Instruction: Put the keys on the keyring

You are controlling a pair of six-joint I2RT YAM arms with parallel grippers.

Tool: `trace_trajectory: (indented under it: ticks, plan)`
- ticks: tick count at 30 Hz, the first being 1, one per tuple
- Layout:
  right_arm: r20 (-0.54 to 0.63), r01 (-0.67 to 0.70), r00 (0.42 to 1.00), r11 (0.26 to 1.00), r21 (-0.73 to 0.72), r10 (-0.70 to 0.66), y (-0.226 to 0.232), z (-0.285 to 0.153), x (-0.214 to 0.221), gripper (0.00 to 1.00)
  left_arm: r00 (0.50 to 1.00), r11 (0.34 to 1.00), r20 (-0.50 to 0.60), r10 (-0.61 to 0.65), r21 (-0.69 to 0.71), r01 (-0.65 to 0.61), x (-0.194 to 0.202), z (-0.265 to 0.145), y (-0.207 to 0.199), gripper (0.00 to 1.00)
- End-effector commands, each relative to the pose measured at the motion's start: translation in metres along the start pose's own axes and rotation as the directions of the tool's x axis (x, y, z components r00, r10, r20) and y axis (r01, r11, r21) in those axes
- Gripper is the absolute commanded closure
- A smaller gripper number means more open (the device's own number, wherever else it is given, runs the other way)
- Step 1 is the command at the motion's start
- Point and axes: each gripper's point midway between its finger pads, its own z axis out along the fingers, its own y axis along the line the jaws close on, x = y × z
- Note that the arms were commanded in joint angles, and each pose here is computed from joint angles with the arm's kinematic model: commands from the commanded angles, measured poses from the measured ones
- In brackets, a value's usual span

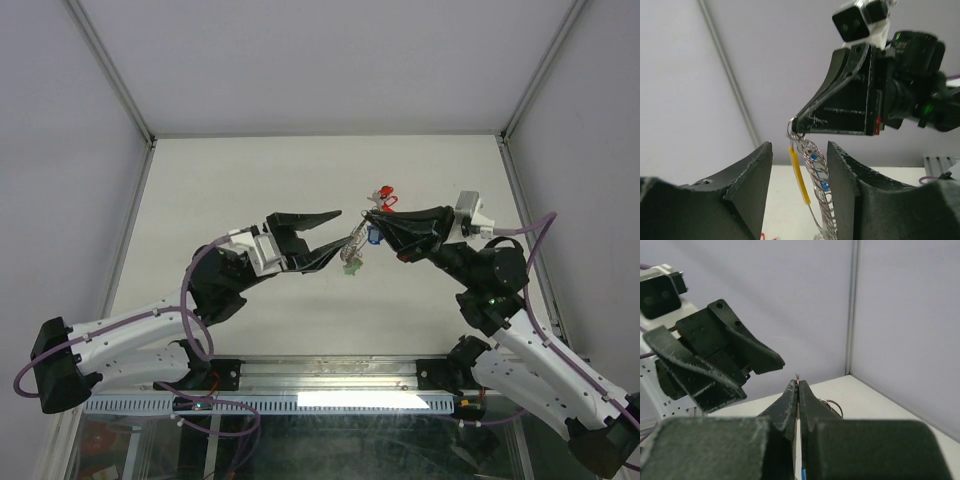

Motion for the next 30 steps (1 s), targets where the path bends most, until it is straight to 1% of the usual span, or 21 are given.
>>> trace_trajectory:
  ticks: [1,4,9,14,17,24,30]
  plan:
    - [0.241,0.16,0.964,0.967,-0.198,-0.11,0.044,-0.008,-0.058,1.0,0.986,0.992,0.161,-0.046,0.125,0.026,-0.06,0.002,-0.018,0.56]
    - [0.269,0.188,0.956,0.945,-0.267,-0.114,0.058,-0.012,-0.062,1.0,0.984,0.991,0.167,-0.055,0.131,0.033,-0.066,-0.001,-0.019,0.63]
    - [0.299,0.175,0.952,0.926,-0.334,-0.072,0.072,-0.015,-0.073,1.0,0.982,0.989,0.176,-0.068,0.138,0.044,-0.07,-0.003,-0.02,0.68]
    - [0.302,0.194,0.95,0.898,-0.394,-0.073,0.081,-0.014,-0.07,1.0,0.979,0.989,0.191,-0.076,0.142,0.049,-0.079,0.001,-0.019,0.7]
    - [0.304,0.198,0.95,0.889,-0.412,-0.071,0.082,-0.012,-0.068,1.0,0.976,0.985,0.202,-0.081,0.169,0.047,-0.084,0.003,-0.023,0.7]
    - [0.312,0.202,0.948,0.876,-0.438,-0.063,0.085,-0.008,-0.068,1.0,0.973,0.947,0.22,-0.071,0.322,-0.003,-0.084,-0.001,-0.051,0.72]
    - [0.311,0.212,0.948,0.867,-0.451,-0.07,0.087,-0.009,-0.067,1.0,0.977,0.948,0.2,-0.069,0.319,0.002,-0.073,0.002,-0.051,0.72]
